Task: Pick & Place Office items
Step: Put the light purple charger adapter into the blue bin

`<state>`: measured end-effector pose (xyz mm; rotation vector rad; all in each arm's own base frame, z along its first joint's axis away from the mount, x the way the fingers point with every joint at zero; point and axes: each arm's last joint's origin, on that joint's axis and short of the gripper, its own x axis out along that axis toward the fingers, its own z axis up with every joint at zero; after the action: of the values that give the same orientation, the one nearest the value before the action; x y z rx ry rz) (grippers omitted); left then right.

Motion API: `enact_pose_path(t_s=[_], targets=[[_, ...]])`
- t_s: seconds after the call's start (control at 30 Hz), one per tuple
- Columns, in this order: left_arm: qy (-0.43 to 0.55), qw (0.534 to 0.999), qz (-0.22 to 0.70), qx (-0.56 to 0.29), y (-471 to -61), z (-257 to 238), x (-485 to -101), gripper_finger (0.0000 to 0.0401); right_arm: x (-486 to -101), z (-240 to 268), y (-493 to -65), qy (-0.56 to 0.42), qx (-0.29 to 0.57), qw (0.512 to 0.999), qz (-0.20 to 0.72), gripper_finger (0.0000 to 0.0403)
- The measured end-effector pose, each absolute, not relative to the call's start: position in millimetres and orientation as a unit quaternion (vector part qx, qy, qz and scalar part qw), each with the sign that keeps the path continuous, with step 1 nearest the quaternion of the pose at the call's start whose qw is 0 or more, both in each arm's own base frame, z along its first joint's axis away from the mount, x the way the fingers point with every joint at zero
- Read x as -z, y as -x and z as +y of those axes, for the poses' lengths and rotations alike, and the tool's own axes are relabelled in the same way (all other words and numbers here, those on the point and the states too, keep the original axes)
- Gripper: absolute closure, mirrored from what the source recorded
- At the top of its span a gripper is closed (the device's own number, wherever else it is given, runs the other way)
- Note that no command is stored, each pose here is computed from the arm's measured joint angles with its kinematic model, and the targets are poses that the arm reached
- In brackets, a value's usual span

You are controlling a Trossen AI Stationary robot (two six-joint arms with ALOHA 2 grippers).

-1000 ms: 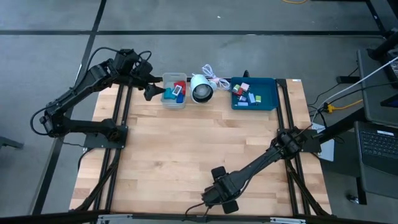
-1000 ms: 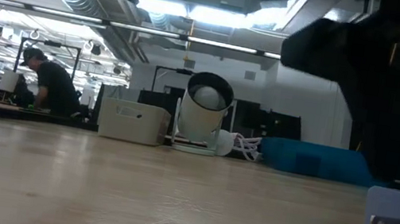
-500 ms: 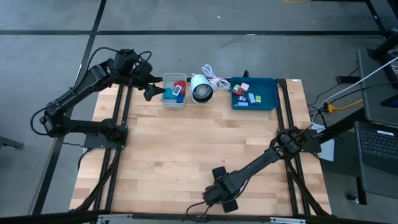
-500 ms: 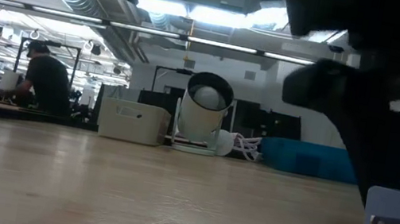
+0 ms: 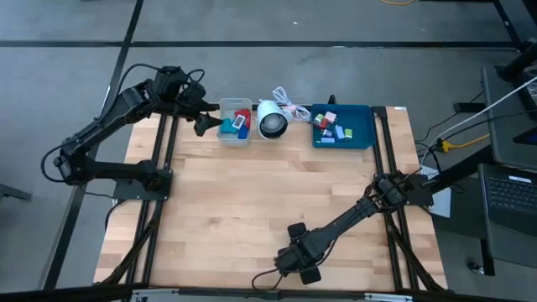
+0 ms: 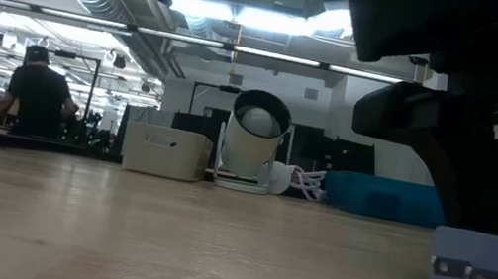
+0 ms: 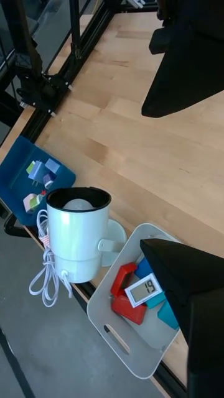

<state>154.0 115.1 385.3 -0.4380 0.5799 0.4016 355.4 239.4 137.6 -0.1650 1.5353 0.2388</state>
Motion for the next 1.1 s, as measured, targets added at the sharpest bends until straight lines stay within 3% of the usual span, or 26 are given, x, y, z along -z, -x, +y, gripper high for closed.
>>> enact_pose_path(t_s=[0.3,0.6,0.77,1.1], targets=[[0.209,0.916,0.283,-0.193,-154,115,-385,0.0070,-150,203,-377,0.022,-0.035,0.742,0.669,0.0195],[0.207,0.918,0.282,-0.187,-154,115,-385,0.0070,-238,125,-387,-0.053,0.080,0.806,0.585,0.0195],[0.207,0.918,0.282,-0.186,-154,115,-386,0.0070,-274,76,-367,-0.056,0.200,0.792,0.574,0.0195],[0.196,0.921,0.284,-0.183,-154,115,-386,0.0070,-306,-24,-343,-0.055,0.320,0.752,0.574,0.0195]])
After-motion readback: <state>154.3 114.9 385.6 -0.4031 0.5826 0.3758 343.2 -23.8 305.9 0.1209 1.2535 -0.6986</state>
